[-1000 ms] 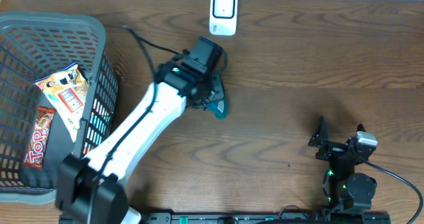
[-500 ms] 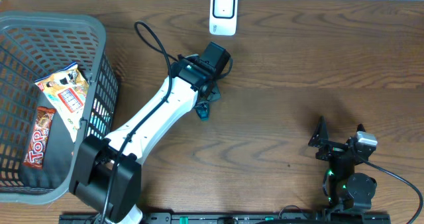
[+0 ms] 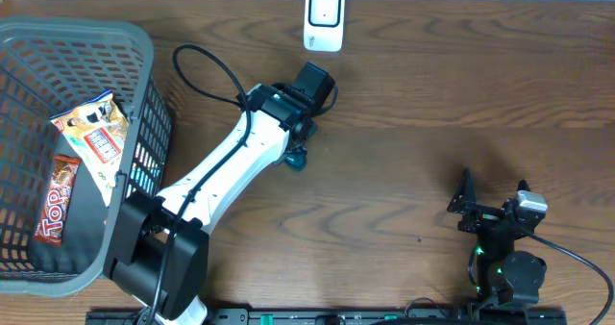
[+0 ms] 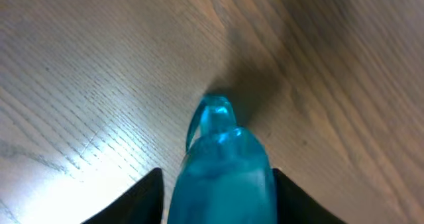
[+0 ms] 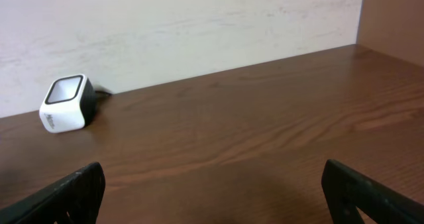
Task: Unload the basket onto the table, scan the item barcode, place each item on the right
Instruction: 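Lift the bottle out and carry it toward the white scanner, then set the bottle upright on the table and release it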
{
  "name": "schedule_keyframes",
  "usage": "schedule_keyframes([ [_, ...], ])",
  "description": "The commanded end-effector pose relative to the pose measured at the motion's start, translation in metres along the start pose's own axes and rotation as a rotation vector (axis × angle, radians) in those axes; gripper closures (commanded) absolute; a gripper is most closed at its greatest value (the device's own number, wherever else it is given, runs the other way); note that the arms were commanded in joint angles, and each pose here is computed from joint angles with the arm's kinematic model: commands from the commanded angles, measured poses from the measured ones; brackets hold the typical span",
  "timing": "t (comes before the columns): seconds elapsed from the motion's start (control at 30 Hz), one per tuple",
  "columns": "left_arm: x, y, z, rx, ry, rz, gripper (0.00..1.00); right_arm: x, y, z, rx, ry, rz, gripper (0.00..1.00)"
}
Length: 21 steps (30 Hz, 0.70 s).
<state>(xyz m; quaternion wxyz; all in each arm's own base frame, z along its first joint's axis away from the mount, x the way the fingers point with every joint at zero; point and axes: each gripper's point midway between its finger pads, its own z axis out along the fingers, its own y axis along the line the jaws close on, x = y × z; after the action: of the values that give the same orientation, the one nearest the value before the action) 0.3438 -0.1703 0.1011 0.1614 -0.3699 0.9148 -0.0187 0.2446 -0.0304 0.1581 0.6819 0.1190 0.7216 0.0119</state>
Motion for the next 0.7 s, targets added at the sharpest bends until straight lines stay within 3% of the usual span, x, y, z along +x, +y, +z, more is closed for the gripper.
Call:
schedule_keyframes([
  [0.0,-0.01,-0.003,-0.005,0.003,-0.046,-0.038,0.47,0.001,0.001,0.0,-0.006,0.001,-0.011,0.01],
  [0.3,-0.01,-0.004,-0.005,0.004,-0.047,-0.039,0.31,0.001,0.001,0.0,-0.006,0.001,-0.011,0.01],
  [0.37,-0.011,-0.004,-0.005,0.004,-0.052,-0.039,0.21,0.001,0.001,0.0,-0.006,0.001,-0.011,0.01],
  [0.43,-0.014,-0.004,-0.005,0.002,-0.072,-0.04,0.01,0.001,0.001,0.0,-0.006,0.001,-0.011,0.01],
  [0.67,-0.025,-0.016,-0.013,0.052,-0.103,0.045,0.02,0.001,0.001,0.0,-0.006,0.001,-0.011,0.01],
])
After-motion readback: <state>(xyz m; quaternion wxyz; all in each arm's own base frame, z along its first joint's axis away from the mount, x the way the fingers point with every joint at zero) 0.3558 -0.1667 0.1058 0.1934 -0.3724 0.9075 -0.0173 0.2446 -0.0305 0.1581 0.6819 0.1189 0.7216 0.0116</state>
